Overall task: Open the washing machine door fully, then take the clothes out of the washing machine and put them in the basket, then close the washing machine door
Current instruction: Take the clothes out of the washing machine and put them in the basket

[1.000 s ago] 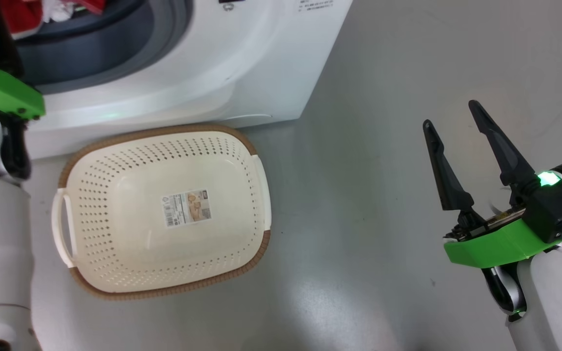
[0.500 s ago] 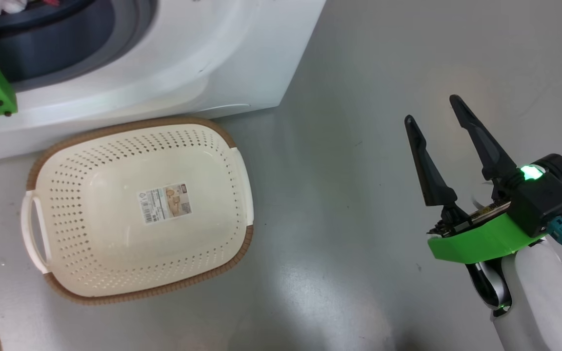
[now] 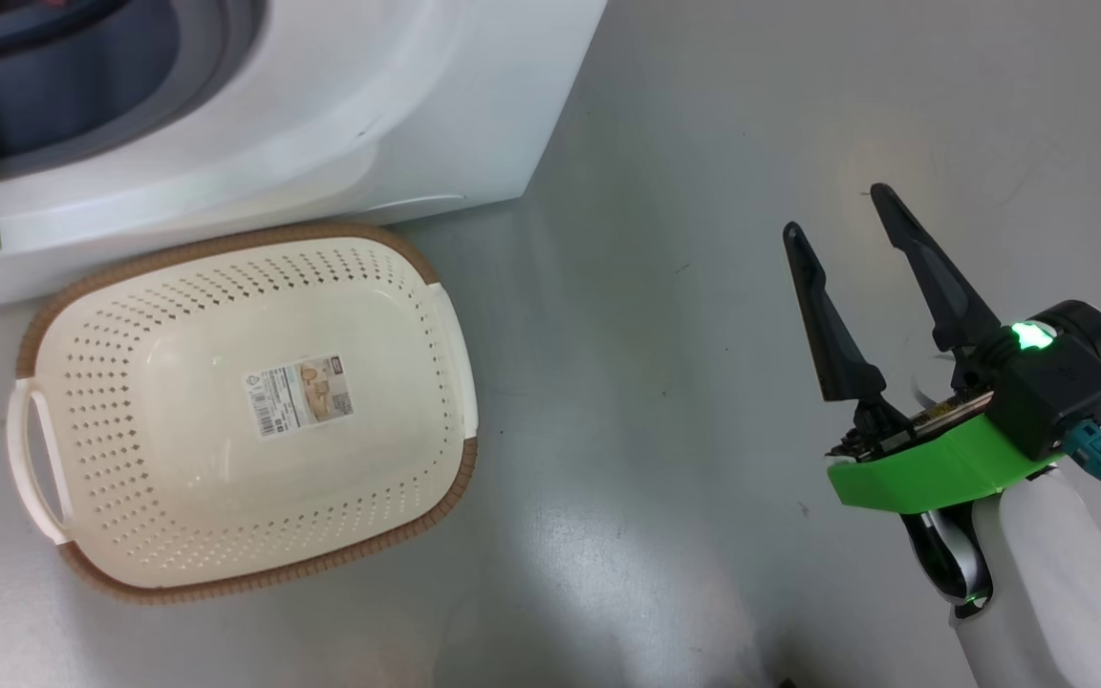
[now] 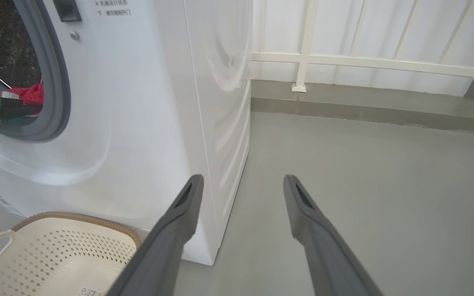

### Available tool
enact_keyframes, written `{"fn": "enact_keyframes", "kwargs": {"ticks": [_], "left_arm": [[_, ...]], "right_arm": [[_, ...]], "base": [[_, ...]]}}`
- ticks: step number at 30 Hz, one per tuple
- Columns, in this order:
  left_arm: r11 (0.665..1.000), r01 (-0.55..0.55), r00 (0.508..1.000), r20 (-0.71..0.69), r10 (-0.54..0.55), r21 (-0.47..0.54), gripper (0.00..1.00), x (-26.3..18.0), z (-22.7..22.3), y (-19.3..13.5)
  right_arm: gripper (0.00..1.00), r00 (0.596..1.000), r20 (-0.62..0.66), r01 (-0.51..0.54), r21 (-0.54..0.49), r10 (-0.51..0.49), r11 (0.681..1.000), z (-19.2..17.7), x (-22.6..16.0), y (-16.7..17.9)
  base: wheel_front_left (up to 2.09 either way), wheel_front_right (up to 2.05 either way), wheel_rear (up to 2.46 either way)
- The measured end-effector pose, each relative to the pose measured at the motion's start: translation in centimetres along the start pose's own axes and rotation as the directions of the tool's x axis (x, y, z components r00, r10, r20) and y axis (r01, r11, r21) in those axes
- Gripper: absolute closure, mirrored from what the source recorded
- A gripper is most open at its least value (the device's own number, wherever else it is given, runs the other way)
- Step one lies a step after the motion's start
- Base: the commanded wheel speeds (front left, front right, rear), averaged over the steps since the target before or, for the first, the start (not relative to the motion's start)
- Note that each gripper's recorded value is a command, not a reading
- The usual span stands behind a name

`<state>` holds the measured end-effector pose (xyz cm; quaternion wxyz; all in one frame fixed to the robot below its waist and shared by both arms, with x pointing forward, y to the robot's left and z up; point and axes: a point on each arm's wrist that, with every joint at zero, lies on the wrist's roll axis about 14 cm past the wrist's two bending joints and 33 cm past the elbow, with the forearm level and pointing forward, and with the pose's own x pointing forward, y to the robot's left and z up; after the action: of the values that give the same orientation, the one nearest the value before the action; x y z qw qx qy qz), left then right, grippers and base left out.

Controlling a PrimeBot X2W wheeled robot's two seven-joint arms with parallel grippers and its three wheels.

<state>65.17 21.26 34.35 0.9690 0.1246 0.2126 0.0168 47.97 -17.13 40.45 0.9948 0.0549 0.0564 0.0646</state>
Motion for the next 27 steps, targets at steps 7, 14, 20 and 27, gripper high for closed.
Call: {"fn": "enact_keyframes", "kwargs": {"ticks": [7,14,20,27], "left_arm": [[1.000,-0.003,1.000,0.001,0.003,-0.009,1.00,0.4,0.1,0.0],[0.992,-0.036,0.996,0.081,0.046,-0.118,1.00,0.0,2.0,1.2],[0.982,-0.050,0.990,0.117,0.072,-0.182,1.00,-1.5,2.0,2.3],[0.972,-0.061,0.964,0.240,0.116,-0.226,1.00,-4.1,4.6,4.0]], "right_arm": [[0.00,1.000,-0.004,0.001,0.005,-0.001,1.000,-0.3,0.2,0.0],[0.00,1.000,0.010,-0.002,0.006,0.002,1.000,0.3,0.3,0.1],[0.00,1.000,0.030,-0.002,0.008,0.002,1.000,1.1,0.3,0.2],[0.00,0.998,0.063,-0.007,0.010,0.007,1.000,2.5,0.2,0.5]], "base": [[0.00,0.00,0.00],[0.00,0.00,0.00],[0.00,0.00,0.00],[0.00,0.00,0.00]]}}
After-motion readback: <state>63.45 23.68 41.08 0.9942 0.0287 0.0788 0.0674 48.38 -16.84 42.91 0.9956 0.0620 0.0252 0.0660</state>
